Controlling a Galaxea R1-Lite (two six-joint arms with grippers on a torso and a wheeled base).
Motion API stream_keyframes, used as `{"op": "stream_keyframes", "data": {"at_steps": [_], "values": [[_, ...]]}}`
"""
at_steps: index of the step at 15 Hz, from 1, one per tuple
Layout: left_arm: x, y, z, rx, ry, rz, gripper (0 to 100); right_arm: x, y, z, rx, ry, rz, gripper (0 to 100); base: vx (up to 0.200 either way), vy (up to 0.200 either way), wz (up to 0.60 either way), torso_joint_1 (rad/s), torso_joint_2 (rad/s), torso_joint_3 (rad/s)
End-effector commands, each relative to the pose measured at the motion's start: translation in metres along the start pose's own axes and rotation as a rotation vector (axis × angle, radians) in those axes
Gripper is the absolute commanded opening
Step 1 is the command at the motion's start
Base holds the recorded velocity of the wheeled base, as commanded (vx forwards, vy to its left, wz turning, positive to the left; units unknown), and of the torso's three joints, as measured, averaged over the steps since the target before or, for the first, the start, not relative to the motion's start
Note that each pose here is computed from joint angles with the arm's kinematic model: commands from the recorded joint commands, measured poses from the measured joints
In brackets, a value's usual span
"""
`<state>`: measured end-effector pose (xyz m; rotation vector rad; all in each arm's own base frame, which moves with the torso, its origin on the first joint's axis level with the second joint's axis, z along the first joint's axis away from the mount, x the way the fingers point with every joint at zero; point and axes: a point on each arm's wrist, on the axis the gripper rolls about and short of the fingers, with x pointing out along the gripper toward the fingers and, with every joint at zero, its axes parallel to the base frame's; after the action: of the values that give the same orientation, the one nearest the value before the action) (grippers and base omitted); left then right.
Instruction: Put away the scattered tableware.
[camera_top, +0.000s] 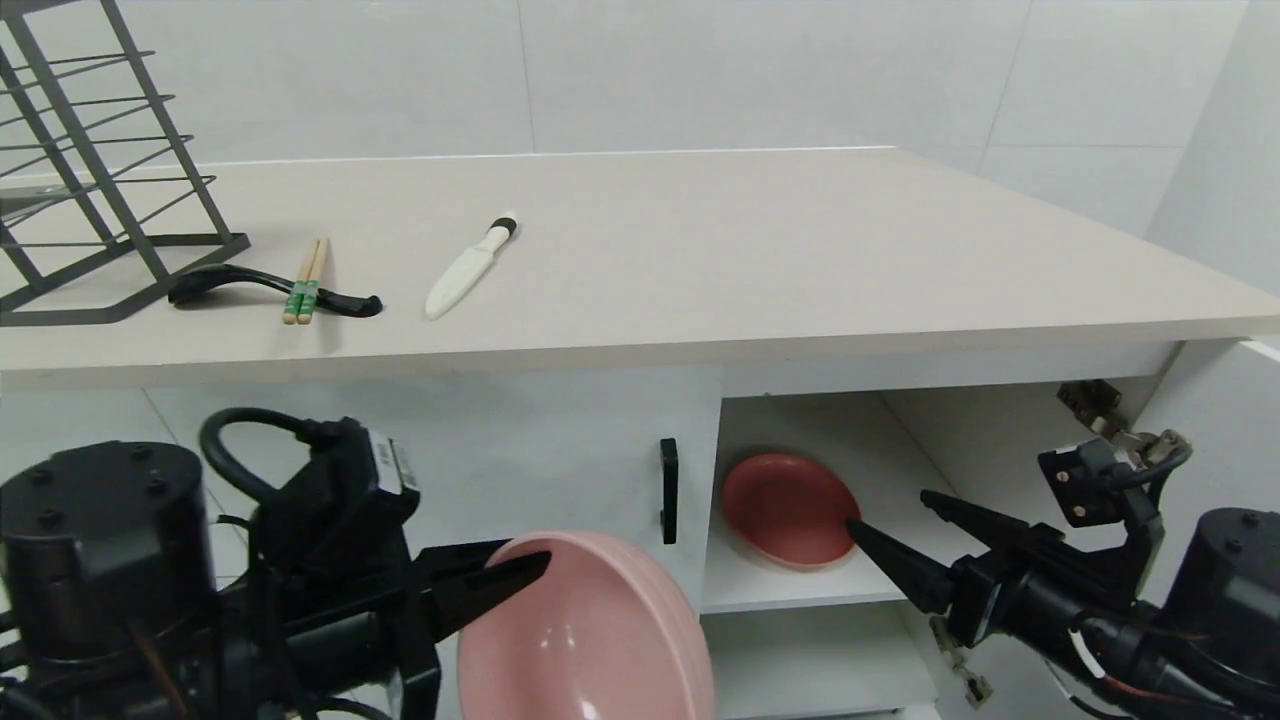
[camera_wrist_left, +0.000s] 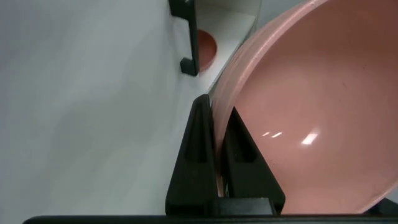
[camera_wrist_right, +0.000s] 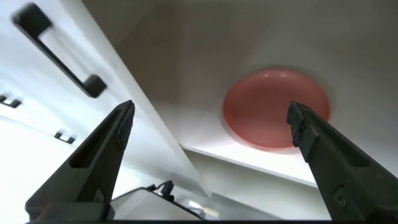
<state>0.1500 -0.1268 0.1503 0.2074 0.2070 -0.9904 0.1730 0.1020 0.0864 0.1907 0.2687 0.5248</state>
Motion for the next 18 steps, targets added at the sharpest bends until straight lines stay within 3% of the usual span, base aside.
{"op": "stream_keyframes", "data": {"at_steps": [1,4,6,7,13,18], "values": [[0.051,-0.018,-0.013,0.030,0.062,-0.005,0,-0.003,0.001,0.003,0.000,-0.020,0.005,100,0.000,0.000,0.00,0.000,0.00,0.000],[0.071,-0.030,-0.016,0.058,0.022,0.053,0,-0.006,0.001,0.007,-0.001,-0.038,0.005,100,0.000,0.000,0.00,0.000,0.00,0.000],[0.082,-0.032,-0.020,0.115,0.032,0.100,0,-0.010,0.002,0.012,-0.003,-0.069,0.008,100,0.000,0.000,0.00,0.000,0.00,0.000],[0.084,-0.032,-0.021,0.129,0.037,0.115,0,-0.011,0.002,0.013,-0.004,-0.076,0.010,100,0.000,0.000,0.00,0.000,0.00,0.000],[0.100,-0.048,-0.016,0.155,0.023,0.163,0,-0.018,0.005,0.020,-0.021,-0.120,0.029,100,0.000,0.000,0.00,0.000,0.00,0.000],[0.120,-0.069,-0.019,0.181,0.055,0.253,0,-0.018,0.006,0.020,-0.030,-0.122,0.029,100,0.000,0.000,0.00,0.000,0.00,0.000]]}}
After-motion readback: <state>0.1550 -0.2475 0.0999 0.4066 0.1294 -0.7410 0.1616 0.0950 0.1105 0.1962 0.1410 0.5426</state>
